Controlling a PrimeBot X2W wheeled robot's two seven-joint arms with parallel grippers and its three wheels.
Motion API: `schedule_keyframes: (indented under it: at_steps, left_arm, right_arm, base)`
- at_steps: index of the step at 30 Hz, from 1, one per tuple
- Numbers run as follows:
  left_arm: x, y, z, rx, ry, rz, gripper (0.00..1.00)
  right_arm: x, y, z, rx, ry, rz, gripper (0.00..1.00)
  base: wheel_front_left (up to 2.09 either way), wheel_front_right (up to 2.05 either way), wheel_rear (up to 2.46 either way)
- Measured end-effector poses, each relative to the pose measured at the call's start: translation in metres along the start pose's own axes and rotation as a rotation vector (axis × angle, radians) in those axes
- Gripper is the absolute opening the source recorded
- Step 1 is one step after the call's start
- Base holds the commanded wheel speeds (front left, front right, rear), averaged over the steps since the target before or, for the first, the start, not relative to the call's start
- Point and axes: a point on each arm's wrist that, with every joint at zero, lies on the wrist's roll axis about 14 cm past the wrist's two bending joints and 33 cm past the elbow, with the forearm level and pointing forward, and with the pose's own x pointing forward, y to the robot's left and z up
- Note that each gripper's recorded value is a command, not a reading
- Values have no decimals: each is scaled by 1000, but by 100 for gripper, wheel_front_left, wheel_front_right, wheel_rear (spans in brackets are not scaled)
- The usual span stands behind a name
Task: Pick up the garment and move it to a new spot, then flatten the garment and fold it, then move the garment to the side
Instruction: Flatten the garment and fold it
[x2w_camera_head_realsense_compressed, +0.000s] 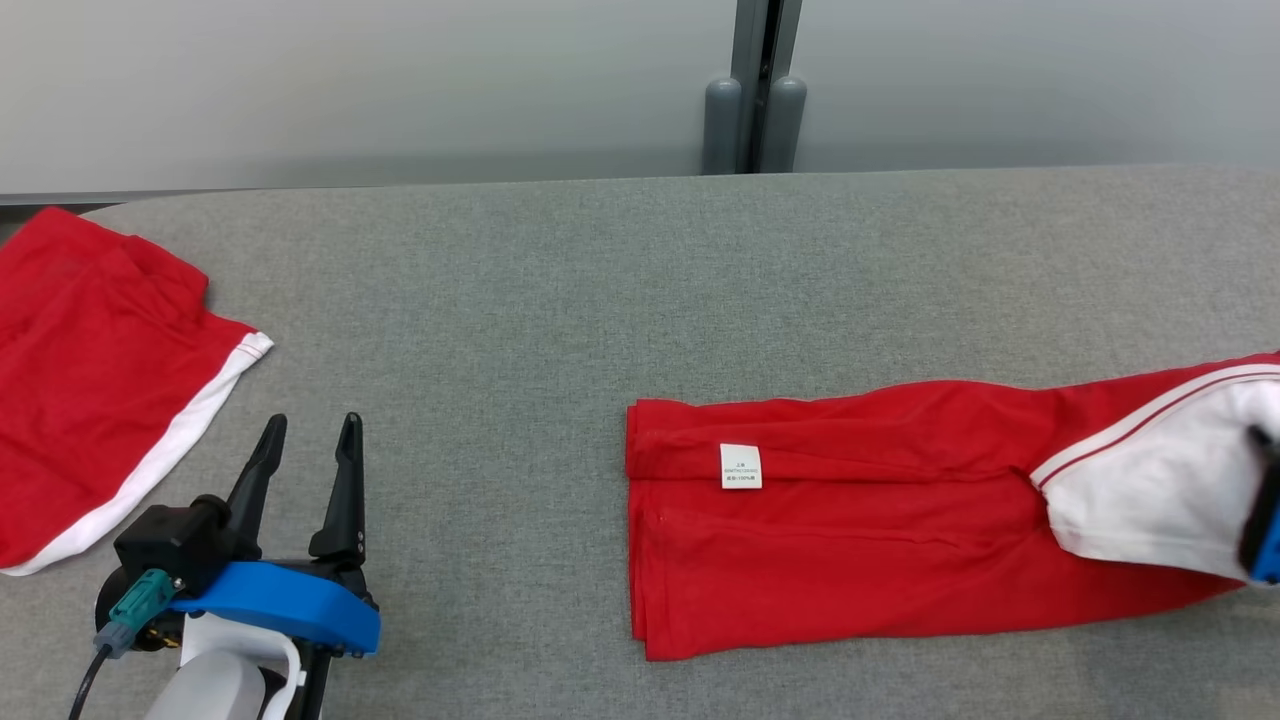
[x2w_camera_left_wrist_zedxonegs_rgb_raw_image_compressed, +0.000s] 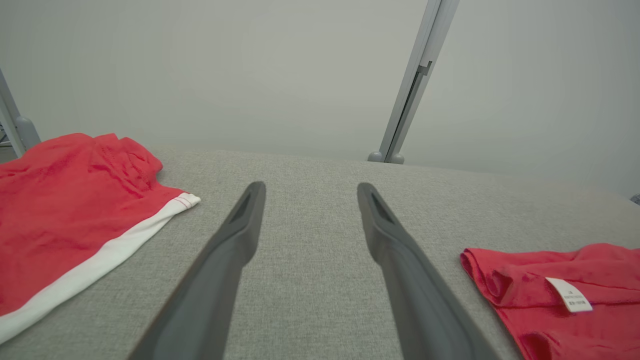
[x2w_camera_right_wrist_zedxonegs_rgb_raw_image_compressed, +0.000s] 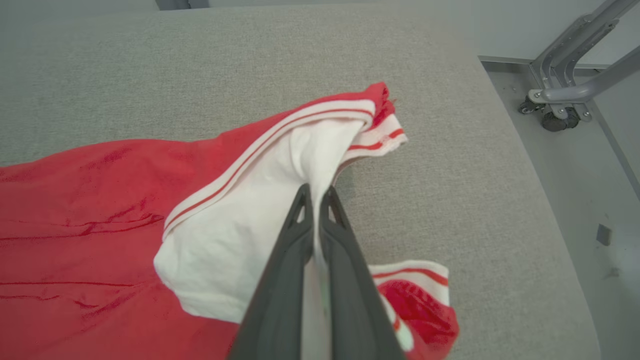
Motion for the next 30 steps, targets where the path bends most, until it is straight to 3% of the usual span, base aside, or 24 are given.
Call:
schedule_keyframes:
  at_steps: [4, 14, 22, 30]
  left_arm:
    - [-1, -1, 0, 0, 0, -5, 100]
    - [-3, -1, 1, -1, -2, -4, 100]
    - [-3, 1, -1, -4, 2, -1, 100]
    - [-6, 8, -6, -5, 17, 21, 100]
  right_arm:
    - [-4, 49, -7, -26, 25, 118, 0]
    - [-40, 220, -12, -183, 49, 543, 0]
    - [-38, 286, -38, -254, 129, 693, 0]
    - [-28, 309, -54, -240, 184, 753, 0]
  base:
    - [0, 0, 0]
    - [0, 0, 0]
    - [0, 0, 0]
    - [0, 0, 0]
